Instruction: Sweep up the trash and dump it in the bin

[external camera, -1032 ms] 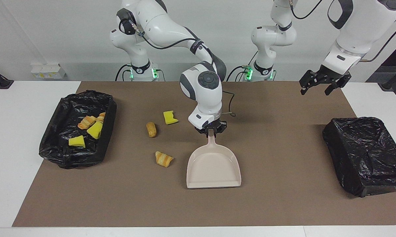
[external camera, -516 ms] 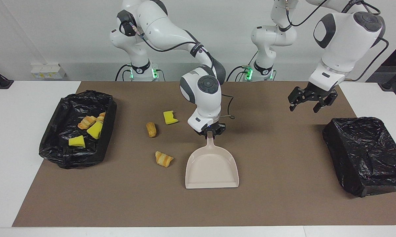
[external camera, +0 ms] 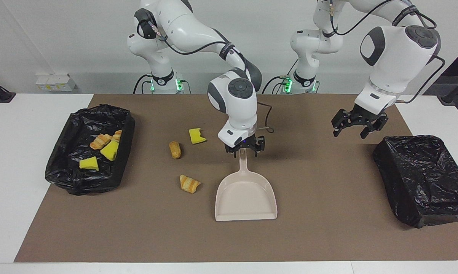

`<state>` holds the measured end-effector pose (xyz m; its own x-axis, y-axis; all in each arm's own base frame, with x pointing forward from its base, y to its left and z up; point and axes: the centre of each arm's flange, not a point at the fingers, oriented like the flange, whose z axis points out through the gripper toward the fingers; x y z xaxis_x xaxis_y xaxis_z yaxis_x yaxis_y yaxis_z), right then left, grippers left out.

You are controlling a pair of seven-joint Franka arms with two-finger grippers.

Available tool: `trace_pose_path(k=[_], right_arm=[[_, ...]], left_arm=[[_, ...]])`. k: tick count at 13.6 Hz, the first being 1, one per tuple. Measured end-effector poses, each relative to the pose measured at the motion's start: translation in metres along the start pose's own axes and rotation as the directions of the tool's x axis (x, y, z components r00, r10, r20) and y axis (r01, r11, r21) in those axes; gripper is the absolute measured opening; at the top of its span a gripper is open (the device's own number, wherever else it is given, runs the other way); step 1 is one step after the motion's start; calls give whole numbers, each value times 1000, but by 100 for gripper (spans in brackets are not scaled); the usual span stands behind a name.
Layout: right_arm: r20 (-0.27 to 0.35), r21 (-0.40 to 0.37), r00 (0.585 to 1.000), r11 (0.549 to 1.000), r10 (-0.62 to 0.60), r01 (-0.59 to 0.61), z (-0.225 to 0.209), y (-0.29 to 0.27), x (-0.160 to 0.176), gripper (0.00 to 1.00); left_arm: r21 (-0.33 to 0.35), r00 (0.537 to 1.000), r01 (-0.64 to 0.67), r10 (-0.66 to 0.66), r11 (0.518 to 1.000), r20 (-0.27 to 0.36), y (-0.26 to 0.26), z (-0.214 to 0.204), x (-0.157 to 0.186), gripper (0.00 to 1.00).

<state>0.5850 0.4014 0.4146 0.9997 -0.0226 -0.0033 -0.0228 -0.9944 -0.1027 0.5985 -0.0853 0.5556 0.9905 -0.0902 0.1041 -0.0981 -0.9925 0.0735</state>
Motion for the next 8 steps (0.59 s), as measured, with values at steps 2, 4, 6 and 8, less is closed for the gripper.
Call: trace_pose_path(k=[2, 4, 6, 8], right_arm=[[52, 10, 999, 1000, -13, 13, -17, 0, -37, 100], [108, -8, 992, 998, -59, 60, -10, -9, -93, 100], [133, -12, 985, 994, -110, 112, 10, -14, -156, 100], [134, -10, 982, 991, -134, 136, 34, 0, -206, 100]], left_arm=[[-1, 1000, -4, 4, 1000, -7, 2, 6, 3, 100], [-1, 1000, -11, 11, 1000, -10, 7, 13, 7, 100], [-2, 1000, -14, 14, 1000, -12, 9, 15, 8, 100], [-3, 999, -23, 23, 1000, -28, 15, 17, 11, 100]])
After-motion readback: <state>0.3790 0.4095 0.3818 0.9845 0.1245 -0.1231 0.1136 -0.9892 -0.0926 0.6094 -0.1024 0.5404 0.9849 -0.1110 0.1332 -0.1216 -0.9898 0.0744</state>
